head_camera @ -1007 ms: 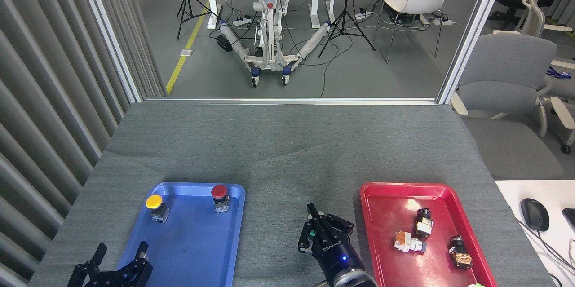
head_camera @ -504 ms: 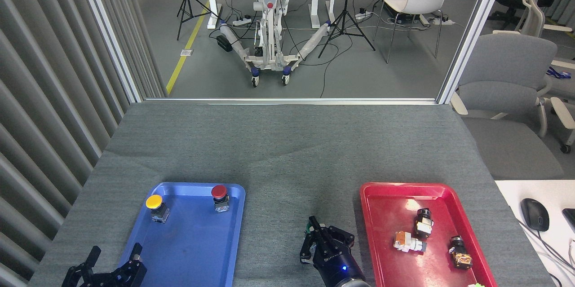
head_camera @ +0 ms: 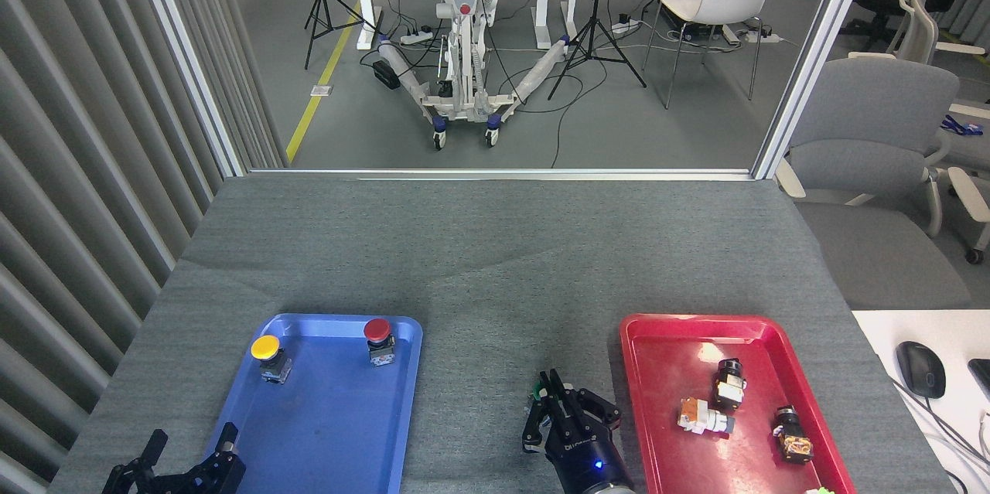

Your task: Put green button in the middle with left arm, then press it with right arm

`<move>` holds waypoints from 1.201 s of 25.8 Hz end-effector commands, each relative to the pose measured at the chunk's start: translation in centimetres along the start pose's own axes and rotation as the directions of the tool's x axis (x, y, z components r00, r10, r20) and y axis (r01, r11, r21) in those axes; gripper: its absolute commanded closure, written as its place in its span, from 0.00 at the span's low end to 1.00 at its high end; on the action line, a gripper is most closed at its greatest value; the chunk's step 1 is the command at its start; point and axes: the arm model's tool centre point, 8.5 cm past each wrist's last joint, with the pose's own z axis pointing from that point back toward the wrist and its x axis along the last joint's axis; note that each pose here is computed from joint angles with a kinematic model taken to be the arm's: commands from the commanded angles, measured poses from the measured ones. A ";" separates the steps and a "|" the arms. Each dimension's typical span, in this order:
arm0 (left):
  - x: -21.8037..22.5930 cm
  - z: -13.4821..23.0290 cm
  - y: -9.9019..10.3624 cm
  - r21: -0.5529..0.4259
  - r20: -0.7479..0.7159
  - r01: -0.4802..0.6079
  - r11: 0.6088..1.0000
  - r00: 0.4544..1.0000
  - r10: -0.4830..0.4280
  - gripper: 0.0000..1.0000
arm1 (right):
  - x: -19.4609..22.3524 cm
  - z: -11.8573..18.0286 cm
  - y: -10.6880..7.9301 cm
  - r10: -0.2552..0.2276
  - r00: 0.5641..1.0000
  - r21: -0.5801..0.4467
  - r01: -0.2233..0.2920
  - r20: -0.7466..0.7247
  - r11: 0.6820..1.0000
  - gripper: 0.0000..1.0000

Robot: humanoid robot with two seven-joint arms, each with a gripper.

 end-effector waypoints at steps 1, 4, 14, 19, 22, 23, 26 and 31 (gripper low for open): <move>-0.2 0.0 0.2 0.003 0.012 0.013 1.000 1.000 -0.013 0.01 | -1.1 -0.2 -2.7 -0.020 0.997 -0.135 0.010 -0.072 0.991 0.38; 0.6 -0.1 0.1 0.003 0.070 0.011 1.000 0.997 -0.011 0.01 | -2.7 0.4 -3.6 -0.052 0.987 -0.168 0.027 -0.149 0.985 0.08; 1.1 -0.3 0.9 -0.023 0.265 0.063 0.998 0.963 -0.054 0.01 | -10.5 5.8 -2.0 -0.053 0.952 -0.153 0.006 -0.300 0.988 0.00; 1.8 -0.3 0.7 -0.024 0.283 0.055 0.998 0.958 -0.046 0.01 | -12.5 8.0 -0.8 -0.058 0.929 -0.128 0.011 -0.367 0.992 0.00; 1.9 -0.4 0.8 -0.004 0.275 0.045 0.999 0.961 -0.042 0.01 | -12.8 8.0 -1.2 -0.077 0.928 -0.144 0.026 -0.364 0.989 0.00; 2.0 -0.4 1.0 0.013 0.268 0.039 0.999 0.962 -0.041 0.01 | -12.7 8.0 -1.4 -0.078 0.933 -0.149 0.026 -0.351 0.989 0.00; 2.0 -0.3 1.7 0.096 0.254 0.016 0.995 0.966 -0.040 0.01 | -13.2 8.4 -1.5 -0.064 0.933 -0.148 0.012 -0.353 0.989 0.00; 1.6 -0.3 2.2 0.134 0.239 0.009 0.991 0.970 -0.041 0.01 | -13.1 8.6 -1.8 -0.061 0.934 -0.155 0.006 -0.353 0.988 0.00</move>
